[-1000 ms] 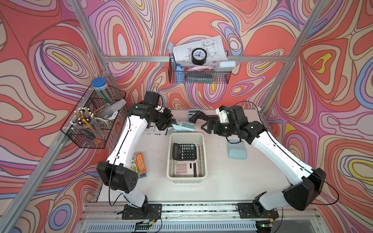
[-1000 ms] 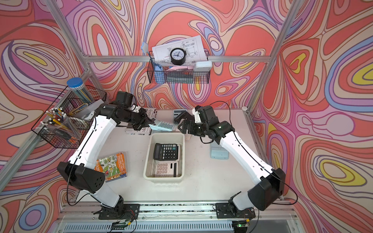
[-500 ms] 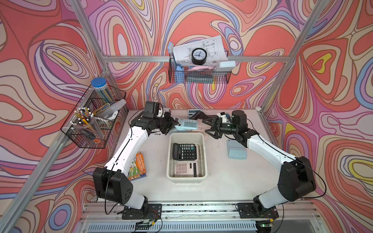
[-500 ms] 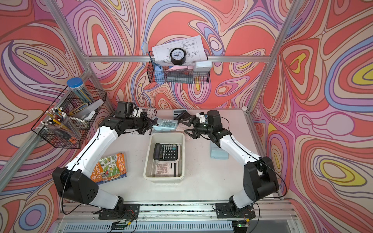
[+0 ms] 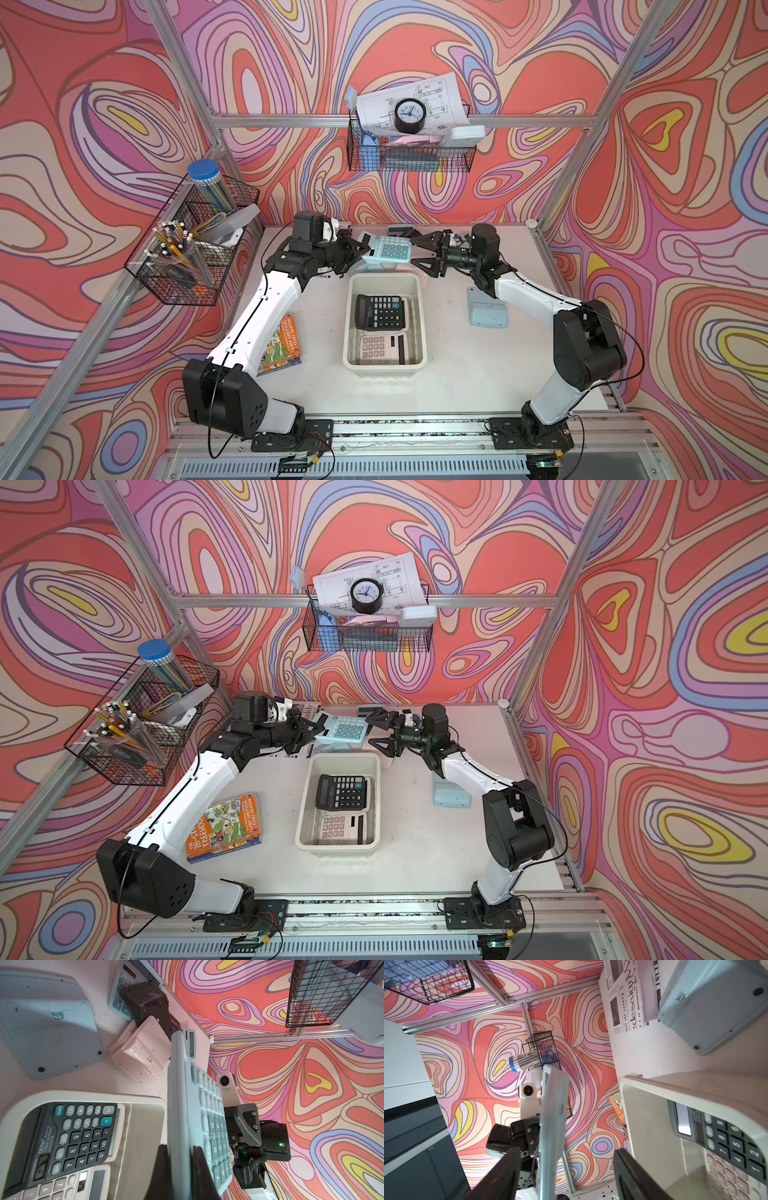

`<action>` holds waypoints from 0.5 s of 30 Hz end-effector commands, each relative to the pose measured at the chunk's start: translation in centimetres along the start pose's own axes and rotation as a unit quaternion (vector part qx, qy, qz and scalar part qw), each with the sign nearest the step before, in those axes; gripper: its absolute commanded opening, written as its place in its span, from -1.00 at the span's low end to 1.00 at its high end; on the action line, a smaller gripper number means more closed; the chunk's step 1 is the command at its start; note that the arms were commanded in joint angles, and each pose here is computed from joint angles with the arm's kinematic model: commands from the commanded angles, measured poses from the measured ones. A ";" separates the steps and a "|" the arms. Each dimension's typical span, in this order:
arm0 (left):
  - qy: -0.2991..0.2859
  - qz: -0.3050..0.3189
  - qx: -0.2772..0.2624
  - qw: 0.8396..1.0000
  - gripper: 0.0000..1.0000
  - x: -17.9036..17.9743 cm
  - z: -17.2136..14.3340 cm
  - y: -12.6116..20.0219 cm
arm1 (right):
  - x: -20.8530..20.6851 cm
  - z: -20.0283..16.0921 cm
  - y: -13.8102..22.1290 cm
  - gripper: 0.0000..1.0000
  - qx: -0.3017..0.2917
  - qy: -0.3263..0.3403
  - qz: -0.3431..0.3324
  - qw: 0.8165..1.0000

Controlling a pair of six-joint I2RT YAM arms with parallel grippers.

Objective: Put the calculator in the storage box
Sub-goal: Pick up the calculator at the center of the board.

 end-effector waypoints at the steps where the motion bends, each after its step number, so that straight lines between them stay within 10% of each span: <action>1: -0.038 -0.033 -0.005 0.999 -1.00 -1.9 -0.2 0.9 | 1.7 -0.7 -0.9 0.36 0.024 0.013 0.026 0.999; 15: -0.041 -0.021 -0.006 0.999 -1.00 -1.4 -0.4 1.0 | 2.1 -2.3 -2.7 -0.78 0.058 0.012 0.027 0.998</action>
Point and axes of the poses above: each gripper's point midway between its finger pads, its own y axis back along the fingers, its own x axis along the line the jaws close on, z = x × y, the point moved 1 cm from there along y, back along the fingers, and after that the axes turned 4 degrees about y, right-handed, at the moved point
